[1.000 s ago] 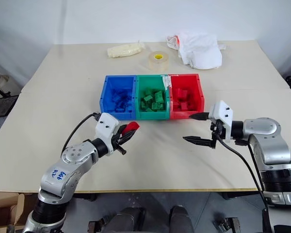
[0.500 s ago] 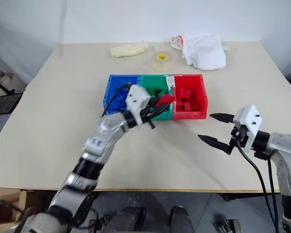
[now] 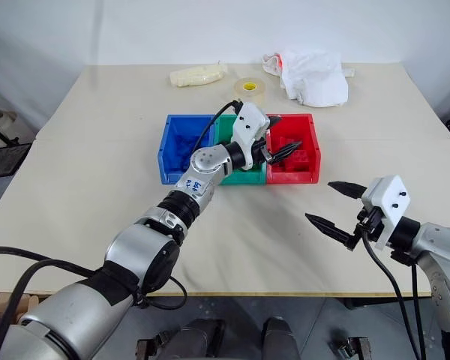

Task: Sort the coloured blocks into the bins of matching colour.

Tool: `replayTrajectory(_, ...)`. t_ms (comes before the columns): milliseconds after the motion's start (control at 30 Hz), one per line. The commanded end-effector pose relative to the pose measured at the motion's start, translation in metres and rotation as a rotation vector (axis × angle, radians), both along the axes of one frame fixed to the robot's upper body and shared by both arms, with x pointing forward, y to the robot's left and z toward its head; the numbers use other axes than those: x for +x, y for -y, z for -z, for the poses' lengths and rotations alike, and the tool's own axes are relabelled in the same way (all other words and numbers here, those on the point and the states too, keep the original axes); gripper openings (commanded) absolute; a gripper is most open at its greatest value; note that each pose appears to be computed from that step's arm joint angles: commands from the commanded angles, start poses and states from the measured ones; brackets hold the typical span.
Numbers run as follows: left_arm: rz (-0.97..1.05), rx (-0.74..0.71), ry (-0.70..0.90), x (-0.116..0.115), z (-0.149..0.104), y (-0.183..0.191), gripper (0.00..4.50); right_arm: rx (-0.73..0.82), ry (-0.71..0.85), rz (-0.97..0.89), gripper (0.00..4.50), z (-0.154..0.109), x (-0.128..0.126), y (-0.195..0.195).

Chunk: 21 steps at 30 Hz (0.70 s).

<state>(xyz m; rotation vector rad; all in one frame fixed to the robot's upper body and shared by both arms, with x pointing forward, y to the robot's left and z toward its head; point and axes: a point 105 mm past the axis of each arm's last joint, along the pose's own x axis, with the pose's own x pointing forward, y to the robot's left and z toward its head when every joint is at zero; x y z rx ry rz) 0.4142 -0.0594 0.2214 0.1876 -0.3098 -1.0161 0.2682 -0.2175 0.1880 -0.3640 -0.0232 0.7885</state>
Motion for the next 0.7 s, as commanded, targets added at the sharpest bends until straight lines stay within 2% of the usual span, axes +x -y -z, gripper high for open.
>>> replayTrajectory(33,0.026,-0.033,0.093,-0.004,-0.025,0.001,4.16,0.002,0.043,-0.013,4.5,-0.011,-0.001,-0.003)
replayTrajectory(133,0.061,-0.002,0.111,-0.006,-0.016,-0.018,4.16,-0.001,0.044,-0.041,4.5,-0.013,0.005,-0.007)
replayTrajectory(333,0.244,0.065,0.071,-0.042,0.01,-0.074,4.16,-0.024,0.03,-0.12,4.5,-0.015,0.015,-0.013)
replayTrajectory(533,0.278,0.175,-0.01,-0.079,0.031,-0.126,4.16,-0.075,0.005,-0.187,4.5,-0.015,0.025,-0.014)
replayTrajectory(700,0.209,0.262,-0.108,-0.103,0.048,-0.185,4.16,-0.134,-0.034,-0.269,4.5,-0.012,0.033,-0.016)
